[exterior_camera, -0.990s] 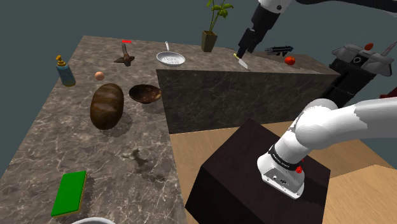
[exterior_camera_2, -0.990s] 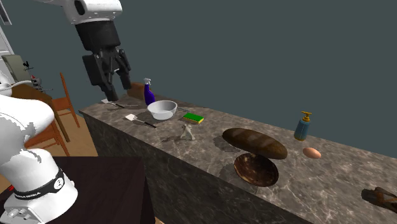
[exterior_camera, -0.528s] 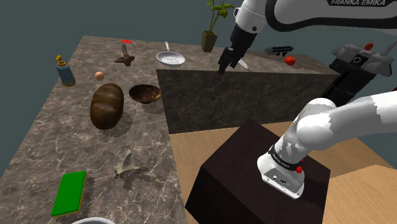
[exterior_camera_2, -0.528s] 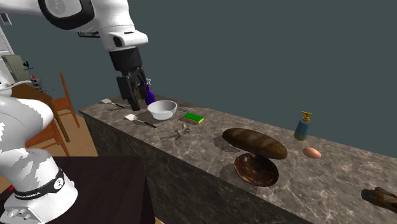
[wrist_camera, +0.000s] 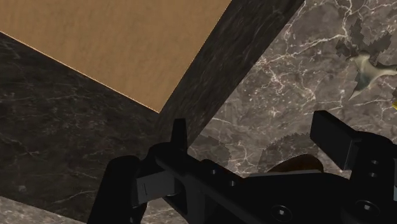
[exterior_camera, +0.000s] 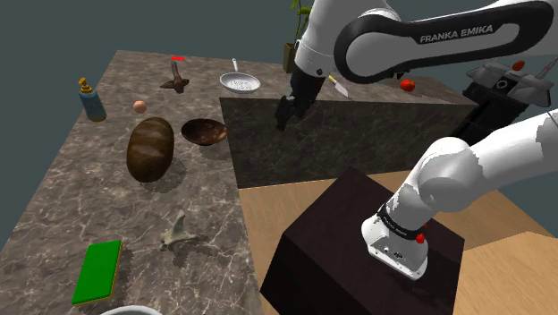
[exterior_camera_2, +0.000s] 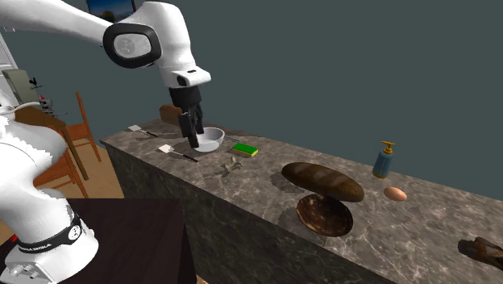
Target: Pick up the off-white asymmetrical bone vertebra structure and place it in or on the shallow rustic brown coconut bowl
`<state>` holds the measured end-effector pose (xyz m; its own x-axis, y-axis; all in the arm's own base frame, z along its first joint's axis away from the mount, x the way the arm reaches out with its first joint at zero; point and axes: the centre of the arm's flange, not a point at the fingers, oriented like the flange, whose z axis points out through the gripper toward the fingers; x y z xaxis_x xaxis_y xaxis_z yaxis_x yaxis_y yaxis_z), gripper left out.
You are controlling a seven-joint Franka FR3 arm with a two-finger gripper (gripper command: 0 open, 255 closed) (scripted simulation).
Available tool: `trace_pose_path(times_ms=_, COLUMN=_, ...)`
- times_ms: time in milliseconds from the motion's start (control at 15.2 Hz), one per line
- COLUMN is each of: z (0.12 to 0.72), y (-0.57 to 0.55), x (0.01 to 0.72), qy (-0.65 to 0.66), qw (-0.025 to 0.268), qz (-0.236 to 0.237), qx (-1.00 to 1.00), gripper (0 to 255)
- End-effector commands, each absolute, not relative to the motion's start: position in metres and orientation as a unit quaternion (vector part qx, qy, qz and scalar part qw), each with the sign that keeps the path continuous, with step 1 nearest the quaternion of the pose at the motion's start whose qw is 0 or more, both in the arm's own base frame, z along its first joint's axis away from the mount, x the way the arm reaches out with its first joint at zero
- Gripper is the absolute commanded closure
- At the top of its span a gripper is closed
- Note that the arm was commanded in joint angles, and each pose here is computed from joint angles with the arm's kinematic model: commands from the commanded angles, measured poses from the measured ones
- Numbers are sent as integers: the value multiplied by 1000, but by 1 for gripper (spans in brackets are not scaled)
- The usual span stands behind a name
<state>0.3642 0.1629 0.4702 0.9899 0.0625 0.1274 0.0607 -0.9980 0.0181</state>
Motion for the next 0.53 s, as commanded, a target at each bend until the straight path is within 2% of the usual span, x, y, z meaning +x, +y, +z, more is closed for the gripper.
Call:
trace_pose_path(times_ms=0, z=453, y=182, x=371, qy=33, qw=5, qz=63, qx=997, gripper=0)
trace_pose_path(times_ms=462, z=396, y=250, x=388, qy=41, qw=-1, qz=56, qx=998, gripper=0)
